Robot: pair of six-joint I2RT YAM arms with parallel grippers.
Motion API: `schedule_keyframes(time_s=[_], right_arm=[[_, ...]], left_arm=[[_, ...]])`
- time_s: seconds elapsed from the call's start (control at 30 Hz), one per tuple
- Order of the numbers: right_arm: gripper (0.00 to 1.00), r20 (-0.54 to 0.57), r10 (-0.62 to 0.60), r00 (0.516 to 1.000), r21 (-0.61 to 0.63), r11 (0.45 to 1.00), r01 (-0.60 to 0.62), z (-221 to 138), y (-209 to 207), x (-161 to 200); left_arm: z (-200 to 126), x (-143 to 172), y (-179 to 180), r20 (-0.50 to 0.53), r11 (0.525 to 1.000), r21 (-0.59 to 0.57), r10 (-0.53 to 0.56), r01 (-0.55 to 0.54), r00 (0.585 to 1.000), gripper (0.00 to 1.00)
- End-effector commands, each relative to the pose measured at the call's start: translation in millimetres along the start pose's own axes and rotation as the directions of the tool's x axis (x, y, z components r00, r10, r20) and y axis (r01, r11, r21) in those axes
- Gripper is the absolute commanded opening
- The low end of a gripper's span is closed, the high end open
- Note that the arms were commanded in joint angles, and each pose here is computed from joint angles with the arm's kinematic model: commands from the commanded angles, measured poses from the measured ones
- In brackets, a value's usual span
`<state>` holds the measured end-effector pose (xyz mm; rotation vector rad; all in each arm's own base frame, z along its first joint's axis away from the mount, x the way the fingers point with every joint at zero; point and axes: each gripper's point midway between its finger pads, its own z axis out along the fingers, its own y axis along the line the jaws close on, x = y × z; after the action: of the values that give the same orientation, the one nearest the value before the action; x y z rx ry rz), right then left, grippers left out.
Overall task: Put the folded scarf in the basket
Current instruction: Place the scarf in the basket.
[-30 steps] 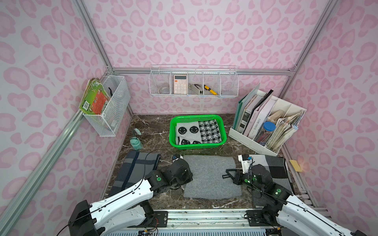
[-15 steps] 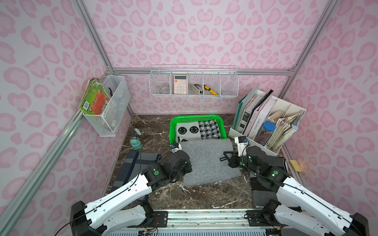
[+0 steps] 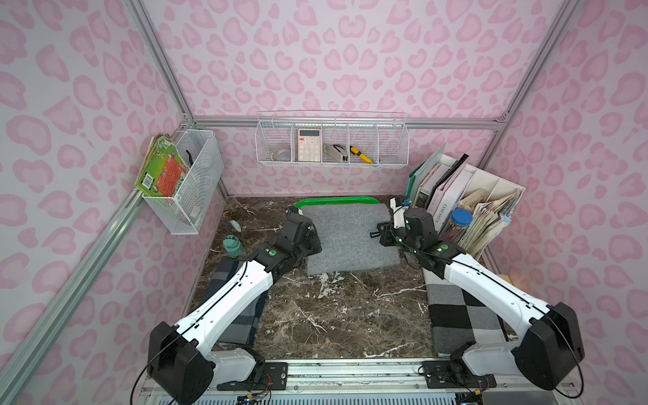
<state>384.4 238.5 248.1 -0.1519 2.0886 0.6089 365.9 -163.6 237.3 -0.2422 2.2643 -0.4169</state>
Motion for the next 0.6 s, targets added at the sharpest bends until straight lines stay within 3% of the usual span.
schedule_keyframes(time_s=[0.0, 0.23, 0.57], right_arm=[[0.0, 0.068, -0.023, 0.997, -0.001, 1.0, 0.023, 18.3, 2.1, -30.3], [0.0, 0.065, -0.058, 0.996, -0.01, 0.998, 0.058, 72.4, 0.2, -57.0], [0.0, -0.02, -0.088, 0.996, 0.068, 0.994, 0.089, 141.9, -34.1, -37.6]], left_arm=[[14.2, -28.4, 5.3, 0.043, 0.998, -0.02, 0.054, -0.053, 0.998, 0.0], [55.6, -66.4, 25.4, 0.04, 0.998, -0.058, 0.027, -0.025, 0.999, 0.0], [119.5, -63.8, 40.5, -0.073, 0.998, -0.037, -0.051, 0.048, 0.996, 0.0]])
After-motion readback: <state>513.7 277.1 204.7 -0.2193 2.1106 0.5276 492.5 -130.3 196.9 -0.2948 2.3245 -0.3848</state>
